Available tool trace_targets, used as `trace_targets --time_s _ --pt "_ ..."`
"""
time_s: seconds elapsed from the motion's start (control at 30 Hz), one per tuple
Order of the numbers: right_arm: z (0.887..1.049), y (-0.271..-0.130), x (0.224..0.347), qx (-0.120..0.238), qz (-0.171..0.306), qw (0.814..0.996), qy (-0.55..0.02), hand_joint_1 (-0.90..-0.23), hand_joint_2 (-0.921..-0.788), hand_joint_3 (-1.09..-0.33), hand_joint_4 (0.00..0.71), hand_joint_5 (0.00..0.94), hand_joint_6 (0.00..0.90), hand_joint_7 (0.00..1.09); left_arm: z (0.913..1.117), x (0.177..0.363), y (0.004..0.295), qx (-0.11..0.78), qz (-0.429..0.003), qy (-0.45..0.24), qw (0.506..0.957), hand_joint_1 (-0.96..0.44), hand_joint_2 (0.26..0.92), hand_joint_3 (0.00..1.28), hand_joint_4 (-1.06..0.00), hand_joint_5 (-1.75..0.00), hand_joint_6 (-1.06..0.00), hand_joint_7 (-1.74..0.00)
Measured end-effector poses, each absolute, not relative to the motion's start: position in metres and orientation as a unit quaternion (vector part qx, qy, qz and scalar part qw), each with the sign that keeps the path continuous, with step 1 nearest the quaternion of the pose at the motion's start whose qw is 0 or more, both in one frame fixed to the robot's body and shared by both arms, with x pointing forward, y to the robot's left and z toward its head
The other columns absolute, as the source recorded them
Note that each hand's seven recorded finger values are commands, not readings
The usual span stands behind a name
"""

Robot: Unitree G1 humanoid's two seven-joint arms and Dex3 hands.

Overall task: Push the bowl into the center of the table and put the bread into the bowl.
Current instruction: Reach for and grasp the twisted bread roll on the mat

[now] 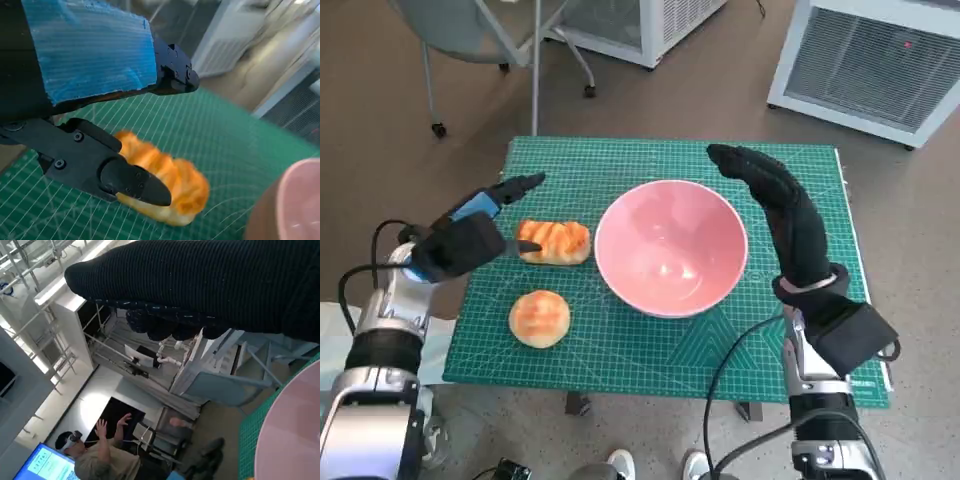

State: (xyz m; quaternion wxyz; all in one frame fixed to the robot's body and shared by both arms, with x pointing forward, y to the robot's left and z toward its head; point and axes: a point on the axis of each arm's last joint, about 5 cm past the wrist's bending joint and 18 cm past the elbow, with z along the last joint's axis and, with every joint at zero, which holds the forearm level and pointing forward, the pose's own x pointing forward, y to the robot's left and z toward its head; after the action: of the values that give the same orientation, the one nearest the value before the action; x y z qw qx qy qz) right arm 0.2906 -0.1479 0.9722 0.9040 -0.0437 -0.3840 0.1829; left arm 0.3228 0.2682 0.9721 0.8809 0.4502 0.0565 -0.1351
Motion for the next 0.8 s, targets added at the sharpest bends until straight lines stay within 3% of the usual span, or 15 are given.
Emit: trace_targets --time_s 0.2,0.53,0.63,0.73,0.8 --pt "0.972 -0.148 0.291 -0.041 0.185 0.904 -0.384 -0.744 -0.921 -0.768 0.181 0.001 -0.001 0.48 0.965 0.327 0.261 0.47 -0.138 0.112 0.864 -0.14 0.756 0.0 -0.14 -0.01 -0.3 0.0" --pt "0.972 -0.148 0.291 -0.038 0.185 0.904 -0.384 -0.733 -0.921 -0.769 0.179 0.001 -0.001 0.47 0.946 0.328 0.243 0.506 -0.154 0.145 0.836 -0.08 0.751 0.0 -0.18 -0.01 -0.3 -0.01" --pt "0.972 -0.148 0.29 -0.038 0.185 0.904 -0.384 -0.731 -0.921 -0.77 0.18 0.002 -0.001 0.47 0.946 0.33 0.239 0.525 -0.155 0.14 0.825 -0.05 0.764 0.01 -0.22 -0.01 -0.35 -0.02" --pt "0.972 -0.147 0.29 -0.038 0.186 0.904 -0.384 -0.73 -0.921 -0.77 0.18 0.001 -0.001 0.47 0.946 0.332 0.235 0.538 -0.154 0.136 0.818 0.0 0.801 0.02 -0.32 -0.02 -0.46 -0.03" --pt "0.972 -0.147 0.29 -0.038 0.187 0.903 -0.384 -0.73 -0.921 -0.771 0.179 0.001 -0.001 0.47 0.946 0.332 0.233 0.553 -0.154 0.132 0.808 0.04 0.845 0.02 -0.46 -0.02 -0.57 -0.04"
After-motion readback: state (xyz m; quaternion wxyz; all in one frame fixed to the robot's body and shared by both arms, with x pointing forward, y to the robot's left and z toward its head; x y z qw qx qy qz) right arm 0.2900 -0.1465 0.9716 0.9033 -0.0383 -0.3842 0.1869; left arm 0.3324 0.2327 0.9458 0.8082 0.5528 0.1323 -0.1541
